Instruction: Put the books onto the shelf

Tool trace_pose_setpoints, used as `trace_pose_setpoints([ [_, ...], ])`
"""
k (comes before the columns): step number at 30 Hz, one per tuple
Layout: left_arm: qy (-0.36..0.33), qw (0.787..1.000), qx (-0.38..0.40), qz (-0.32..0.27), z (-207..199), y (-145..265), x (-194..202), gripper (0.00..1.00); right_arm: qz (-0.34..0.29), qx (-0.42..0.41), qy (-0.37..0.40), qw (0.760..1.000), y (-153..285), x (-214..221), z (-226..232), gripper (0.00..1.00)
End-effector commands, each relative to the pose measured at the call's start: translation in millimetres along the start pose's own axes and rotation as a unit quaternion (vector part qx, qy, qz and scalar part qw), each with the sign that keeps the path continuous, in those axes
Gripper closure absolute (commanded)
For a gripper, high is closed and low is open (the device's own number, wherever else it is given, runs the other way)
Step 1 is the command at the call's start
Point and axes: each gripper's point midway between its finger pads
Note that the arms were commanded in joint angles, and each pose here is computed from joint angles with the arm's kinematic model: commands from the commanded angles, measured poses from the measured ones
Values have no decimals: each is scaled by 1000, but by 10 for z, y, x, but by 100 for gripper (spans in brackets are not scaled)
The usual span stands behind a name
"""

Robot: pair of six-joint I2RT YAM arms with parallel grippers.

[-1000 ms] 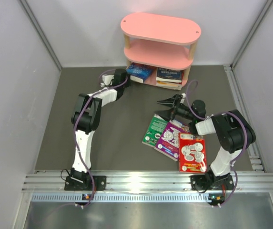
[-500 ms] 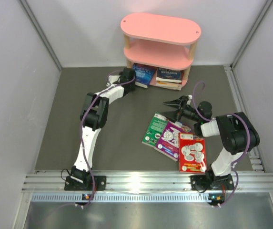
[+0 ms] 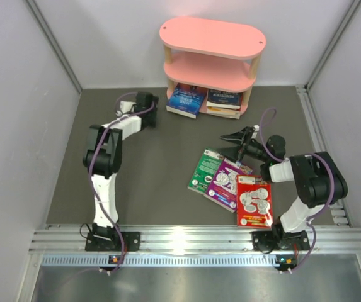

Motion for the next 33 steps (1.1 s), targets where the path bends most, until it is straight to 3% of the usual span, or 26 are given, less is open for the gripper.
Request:
trace_pose_setpoints([
  [1,-57,996,72,-9,-424,499,-516,2,0,-17,88,996,140,117,207,41],
  [3,-118,989,84,11,-439,644,-508,2,-21,23,113,993,180,42,171,41],
  [4,-144,982,105,55,-496,808,-376,2,-28,41,128,991,192,10,161,41],
  [5,-188,971,122,77,-514,901,-288,2,-61,141,96,983,311,-163,-289,41],
  [6,-210,963,129,107,-483,989,-155,2,-86,169,153,970,325,-221,-51,38],
  [7,-256,942,149,158,-448,1172,95,2,-169,251,160,940,518,-484,-215,35],
  [8,-259,934,156,190,-415,1281,246,2,-170,337,187,907,762,-462,-425,32],
  [11,-335,881,196,270,-166,1725,791,2,-219,413,239,851,1054,-639,-291,29],
  [12,-345,869,203,291,-25,1863,931,2,-227,440,218,841,1193,-616,-345,28],
  [14,-371,818,258,356,39,2238,1380,2,-252,481,216,811,1398,-669,-420,28],
  [17,-407,751,279,439,326,2602,1889,1,-275,523,203,781,1648,-656,-597,26],
  [20,-440,696,291,487,551,2899,2207,1,-266,541,181,777,1744,-633,-856,25],
  [22,-445,676,294,509,661,3007,2336,1,-252,543,162,785,1742,-645,-1056,25],
  [31,-480,605,243,587,1267,3078,2800,1,-215,537,118,807,1672,-719,-1504,25],
  [33,-492,600,225,590,1416,3034,2886,2,-212,538,117,808,1661,-738,-1529,25],
])
Point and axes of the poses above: each gripper's point midway between its finger pads, its own y axis back along the fingers, its own z axis along the line the jaws close on, x = y × z, and after that the axes turned 15 degrees about -y, right-handed
